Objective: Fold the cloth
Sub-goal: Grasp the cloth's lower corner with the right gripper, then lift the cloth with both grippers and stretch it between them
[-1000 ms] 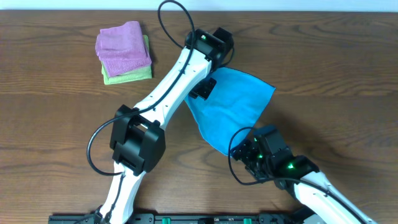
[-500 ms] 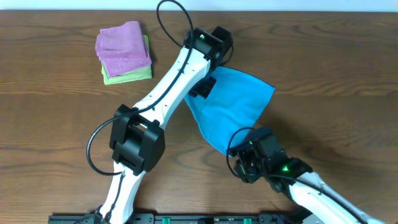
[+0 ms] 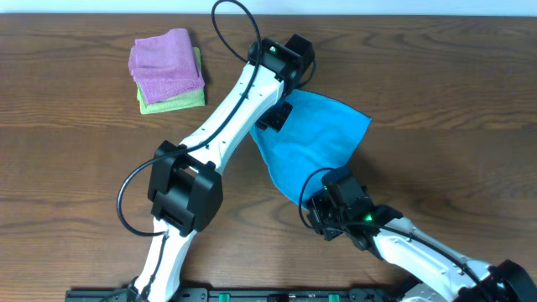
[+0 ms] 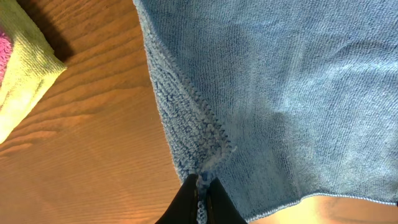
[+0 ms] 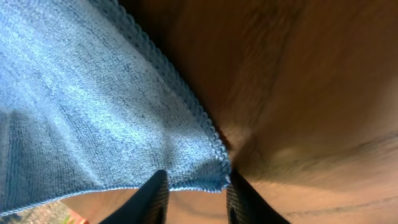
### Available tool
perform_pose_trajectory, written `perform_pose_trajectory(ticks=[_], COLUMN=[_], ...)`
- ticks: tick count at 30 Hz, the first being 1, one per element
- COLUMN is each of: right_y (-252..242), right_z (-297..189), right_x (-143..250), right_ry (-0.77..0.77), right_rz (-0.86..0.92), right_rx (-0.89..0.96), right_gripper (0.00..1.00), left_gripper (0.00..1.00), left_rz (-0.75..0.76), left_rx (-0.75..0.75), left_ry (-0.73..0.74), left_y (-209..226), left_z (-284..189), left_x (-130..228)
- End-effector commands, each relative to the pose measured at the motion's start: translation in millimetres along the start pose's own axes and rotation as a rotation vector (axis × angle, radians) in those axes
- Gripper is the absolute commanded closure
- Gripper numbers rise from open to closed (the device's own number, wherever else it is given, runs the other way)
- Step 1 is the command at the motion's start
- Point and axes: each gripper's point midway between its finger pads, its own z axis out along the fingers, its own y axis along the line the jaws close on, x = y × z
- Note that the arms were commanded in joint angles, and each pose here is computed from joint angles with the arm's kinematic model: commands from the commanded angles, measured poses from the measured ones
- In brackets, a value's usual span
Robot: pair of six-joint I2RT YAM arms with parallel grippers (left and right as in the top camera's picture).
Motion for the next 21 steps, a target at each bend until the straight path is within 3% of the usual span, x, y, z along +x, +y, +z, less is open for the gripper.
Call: perform_pose_trajectory(ticks=[1, 6, 11, 13, 17, 21], right_y=[-23.4, -21.0, -21.7, -21.3, -19.3, 17.3], right_z=[5.5, 3.8, 2.6, 2.2, 2.5, -4.8], right_x=[-23.7, -35.4, -40.7, -42.8, -42.2, -30.7], right_ry=[-0.125, -0.194, -0.225, -0.237, -0.234, -0.181], right_rz=[-0.010, -0.012, -0.013, -0.014, -0.023, -0.370], right_rx=[0.067, 0.054, 0.055, 0.053, 0.046, -0.029], right_gripper=[0.62, 0.65, 0.84, 0.98, 0.99, 0.98], left_gripper=[0.94, 0.94, 0.94, 0.94, 0.94, 0.94], left_rz=[-0.009, -0.009, -0.009, -0.009, -0.011, -0.033], left_rx=[0.003, 0.010, 0.010, 0.010, 0.011, 0.012], left_ry=[-0.015, -0.014, -0.015, -0.015, -0.014, -0.024], left_y=[1.8, 0.5, 0.5, 0.5, 0.3, 4.6], left_z=[-4.9, -4.9, -4.9, -4.9, -4.9, -16.1], left_x=[-2.0, -1.9, -2.0, -2.0, -1.8, 2.5])
